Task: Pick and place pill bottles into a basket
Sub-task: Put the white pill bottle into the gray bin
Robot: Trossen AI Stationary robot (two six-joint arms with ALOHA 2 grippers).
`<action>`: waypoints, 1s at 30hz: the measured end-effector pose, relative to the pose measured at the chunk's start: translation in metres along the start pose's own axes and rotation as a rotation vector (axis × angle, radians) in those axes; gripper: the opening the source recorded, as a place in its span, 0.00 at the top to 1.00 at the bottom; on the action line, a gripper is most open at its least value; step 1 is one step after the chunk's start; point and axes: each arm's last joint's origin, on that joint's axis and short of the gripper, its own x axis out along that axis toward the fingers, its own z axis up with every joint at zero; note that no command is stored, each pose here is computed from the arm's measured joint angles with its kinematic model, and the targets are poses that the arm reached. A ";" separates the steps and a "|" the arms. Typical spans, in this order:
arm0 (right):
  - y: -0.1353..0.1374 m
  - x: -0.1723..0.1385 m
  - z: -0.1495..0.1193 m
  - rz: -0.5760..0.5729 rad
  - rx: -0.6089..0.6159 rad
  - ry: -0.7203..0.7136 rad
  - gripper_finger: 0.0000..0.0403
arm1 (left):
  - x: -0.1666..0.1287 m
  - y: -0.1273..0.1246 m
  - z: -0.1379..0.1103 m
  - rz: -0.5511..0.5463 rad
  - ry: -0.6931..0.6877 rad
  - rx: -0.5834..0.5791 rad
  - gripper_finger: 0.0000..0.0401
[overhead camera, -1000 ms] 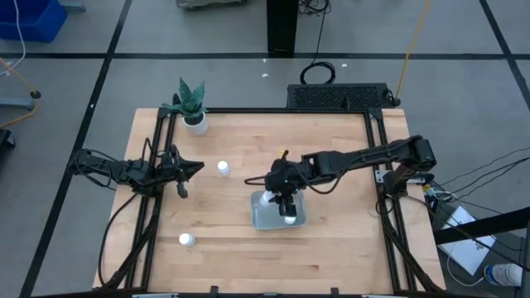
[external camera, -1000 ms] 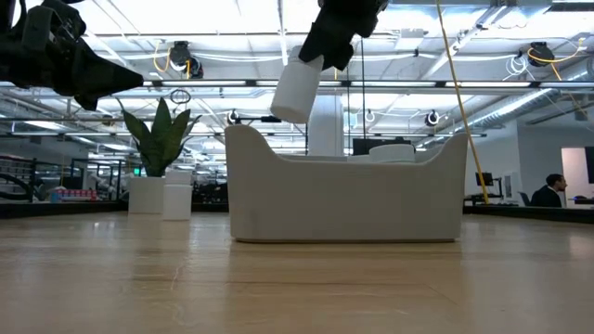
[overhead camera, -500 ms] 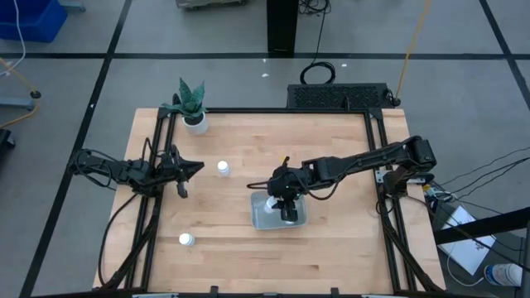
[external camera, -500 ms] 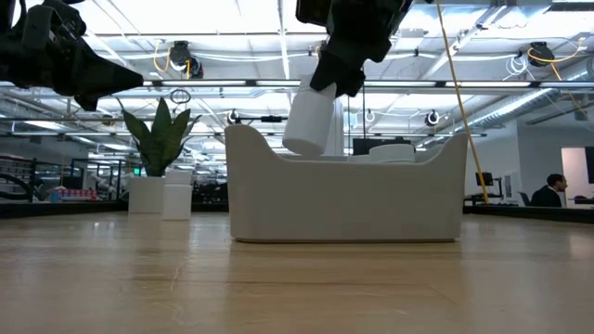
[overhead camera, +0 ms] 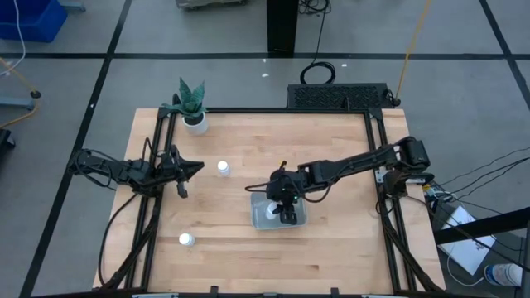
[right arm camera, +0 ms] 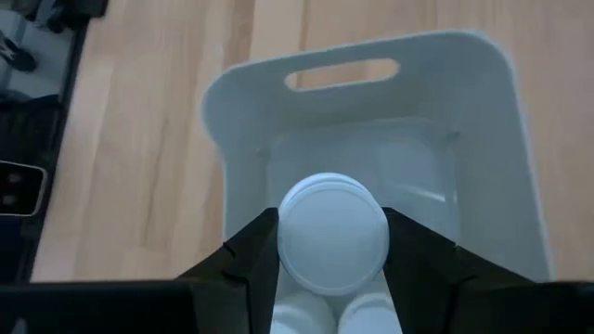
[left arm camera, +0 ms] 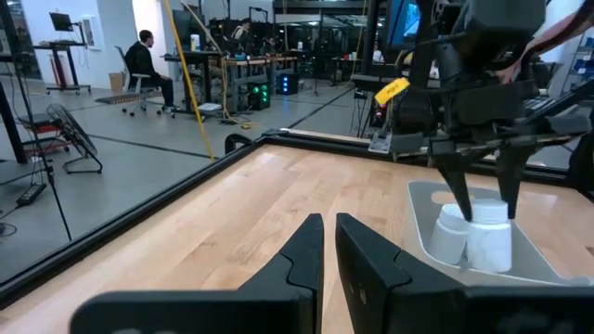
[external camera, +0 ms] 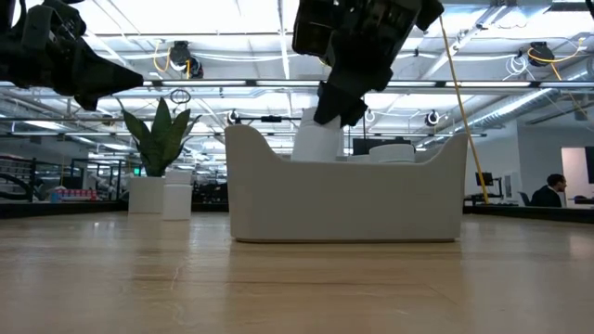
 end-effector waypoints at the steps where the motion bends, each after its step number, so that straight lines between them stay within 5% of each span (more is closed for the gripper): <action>1: -0.002 0.000 0.000 -0.005 -0.003 0.000 0.64 | 0.000 0.000 0.000 0.000 0.000 0.001 0.91; 30: -0.021 0.015 -0.002 -0.033 -0.055 0.044 0.64 | 0.000 0.000 0.001 0.002 -0.007 0.019 0.91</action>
